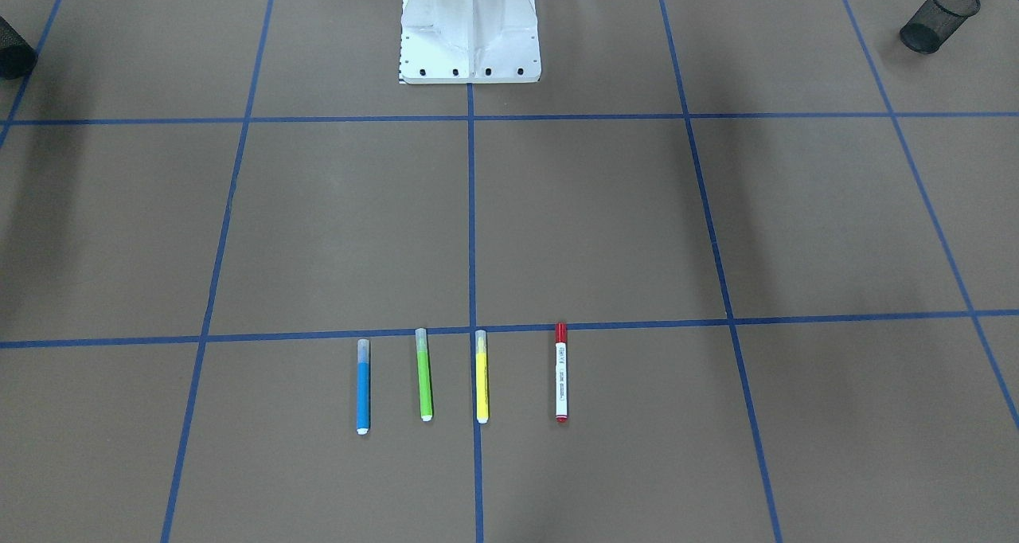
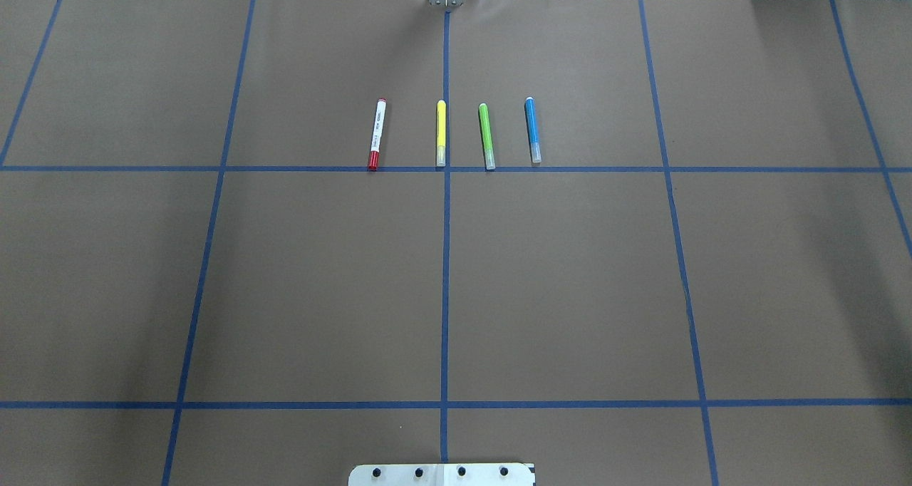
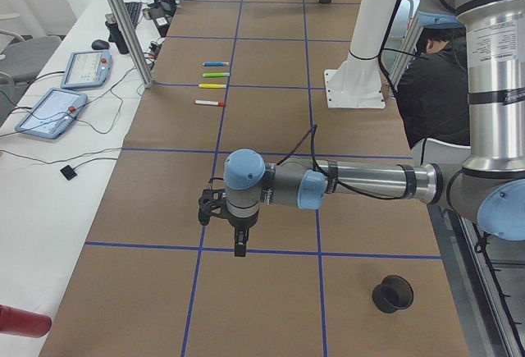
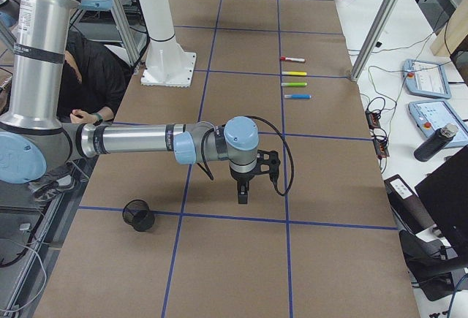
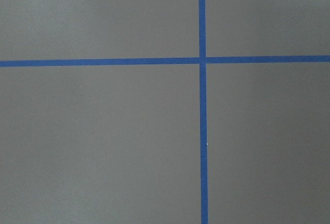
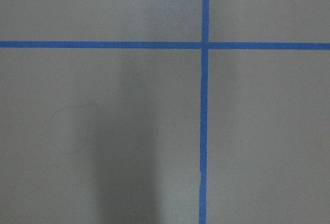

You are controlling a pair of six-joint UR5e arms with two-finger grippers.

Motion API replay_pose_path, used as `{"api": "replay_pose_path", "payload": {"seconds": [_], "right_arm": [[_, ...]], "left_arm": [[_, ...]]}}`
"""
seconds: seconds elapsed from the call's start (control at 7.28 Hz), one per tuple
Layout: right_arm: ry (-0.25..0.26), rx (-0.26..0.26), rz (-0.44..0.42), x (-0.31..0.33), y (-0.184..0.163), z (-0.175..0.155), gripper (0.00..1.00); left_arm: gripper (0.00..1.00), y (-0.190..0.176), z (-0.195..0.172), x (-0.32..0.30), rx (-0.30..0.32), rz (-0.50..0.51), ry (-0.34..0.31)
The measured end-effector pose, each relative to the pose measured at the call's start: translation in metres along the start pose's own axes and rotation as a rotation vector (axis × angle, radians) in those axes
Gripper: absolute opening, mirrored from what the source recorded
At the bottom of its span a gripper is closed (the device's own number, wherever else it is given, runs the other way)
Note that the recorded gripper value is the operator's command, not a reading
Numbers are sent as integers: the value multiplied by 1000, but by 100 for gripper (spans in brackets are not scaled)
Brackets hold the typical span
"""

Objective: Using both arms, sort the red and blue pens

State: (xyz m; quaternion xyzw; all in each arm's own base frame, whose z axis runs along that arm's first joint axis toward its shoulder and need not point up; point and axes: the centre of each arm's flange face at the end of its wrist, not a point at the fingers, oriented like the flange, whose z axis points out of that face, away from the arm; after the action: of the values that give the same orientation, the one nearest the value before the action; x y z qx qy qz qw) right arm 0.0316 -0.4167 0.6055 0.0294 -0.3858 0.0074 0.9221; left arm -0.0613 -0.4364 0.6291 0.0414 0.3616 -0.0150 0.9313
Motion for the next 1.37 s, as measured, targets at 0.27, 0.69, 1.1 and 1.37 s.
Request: {"api": "replay_pose_path", "payload": {"seconds": [0.27, 0.69, 1.1, 1.37], "right_arm": [[1, 0, -5, 0, 0, 0, 100], [1, 0, -5, 0, 0, 0, 100], [2, -1, -1, 0, 0, 1, 100], [2, -1, 0, 0, 0, 0, 100]], "left_arm": [[100, 0, 0, 0, 0, 0, -1], [100, -1, 1, -1, -1, -1, 0], [100, -3, -1, 1, 3, 2, -1], [100, -7, -5, 6, 13, 10, 4]]}}
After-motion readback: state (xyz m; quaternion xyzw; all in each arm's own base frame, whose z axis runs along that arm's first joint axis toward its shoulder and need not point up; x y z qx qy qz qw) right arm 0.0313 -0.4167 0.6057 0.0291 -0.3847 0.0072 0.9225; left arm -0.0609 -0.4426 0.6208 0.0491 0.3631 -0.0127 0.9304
